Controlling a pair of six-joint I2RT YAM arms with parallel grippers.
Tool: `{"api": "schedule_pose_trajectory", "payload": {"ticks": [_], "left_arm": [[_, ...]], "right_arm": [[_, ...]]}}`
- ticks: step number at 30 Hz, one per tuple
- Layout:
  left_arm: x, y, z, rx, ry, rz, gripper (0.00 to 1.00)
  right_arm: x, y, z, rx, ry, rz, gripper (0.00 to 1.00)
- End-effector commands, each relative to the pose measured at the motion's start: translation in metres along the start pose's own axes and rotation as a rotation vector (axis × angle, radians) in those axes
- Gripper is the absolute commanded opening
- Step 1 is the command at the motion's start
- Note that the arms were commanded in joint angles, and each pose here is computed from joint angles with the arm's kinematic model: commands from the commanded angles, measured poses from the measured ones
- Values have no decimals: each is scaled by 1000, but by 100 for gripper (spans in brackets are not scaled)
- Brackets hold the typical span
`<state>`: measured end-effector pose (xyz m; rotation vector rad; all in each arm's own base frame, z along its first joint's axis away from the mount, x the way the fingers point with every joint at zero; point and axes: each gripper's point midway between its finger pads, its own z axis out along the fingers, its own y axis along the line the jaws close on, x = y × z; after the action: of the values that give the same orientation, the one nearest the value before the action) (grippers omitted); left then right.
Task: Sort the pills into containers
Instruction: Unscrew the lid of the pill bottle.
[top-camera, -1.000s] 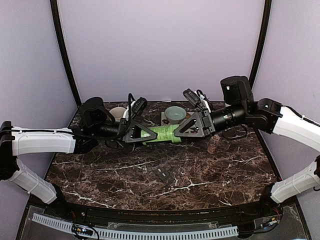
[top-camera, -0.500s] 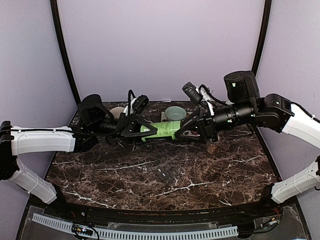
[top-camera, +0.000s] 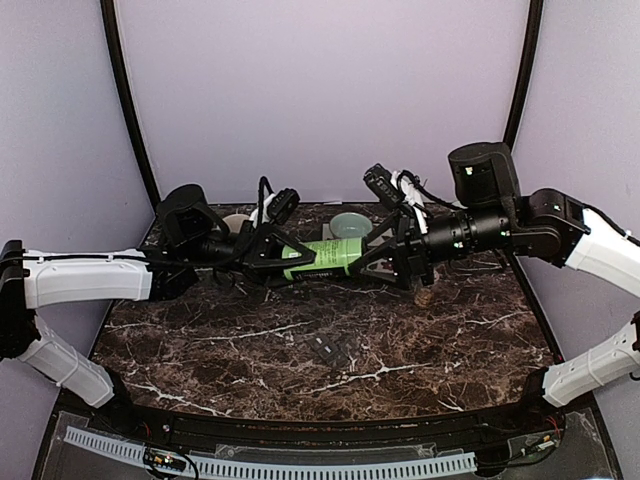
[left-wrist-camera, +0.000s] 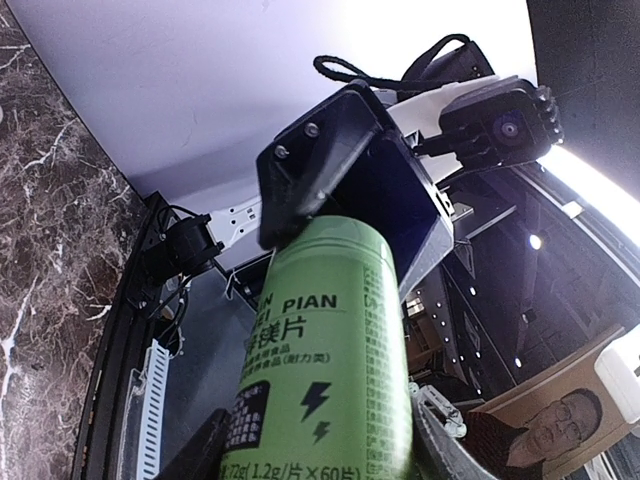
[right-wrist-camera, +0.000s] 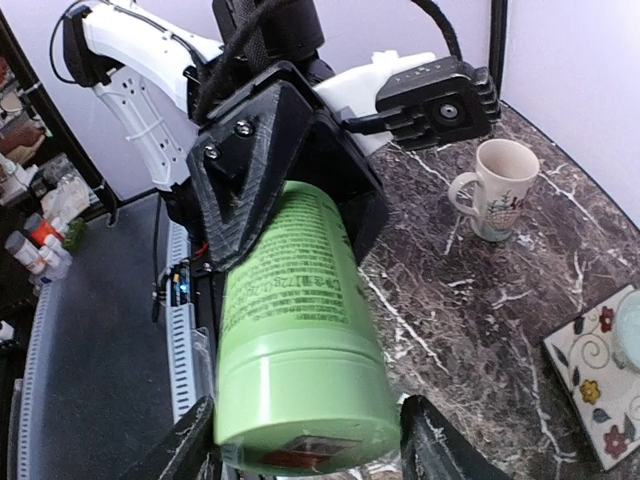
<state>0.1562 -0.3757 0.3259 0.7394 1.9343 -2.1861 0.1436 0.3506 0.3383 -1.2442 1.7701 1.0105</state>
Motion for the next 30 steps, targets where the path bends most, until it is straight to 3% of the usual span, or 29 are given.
{"api": "schedule_pose_trajectory", "payload": {"ticks": [1,4,12,21,25,30], "left_arm": [[-12,-37,0,52,-27,172,0],[-17,-32,-1,16,-64,204,0],[-29,-20,-5,-64,-150,294,0],[-39,-3,-23,-220,-274,433,0],[-35,-3,-21,-231,-259,466,0],[-29,-2,-13,-250,-207,492,0]], "right_arm": [[-4,-13,-3,78,-17,36,68],[-9,-8,-8,63,-36,67,76],[-21,0,-23,27,-103,193,81],[-21,-17,-30,-2,-158,634,78],[-16,-26,-27,-42,-154,810,77],[-33,-22,-28,-137,-185,914,76]]}}
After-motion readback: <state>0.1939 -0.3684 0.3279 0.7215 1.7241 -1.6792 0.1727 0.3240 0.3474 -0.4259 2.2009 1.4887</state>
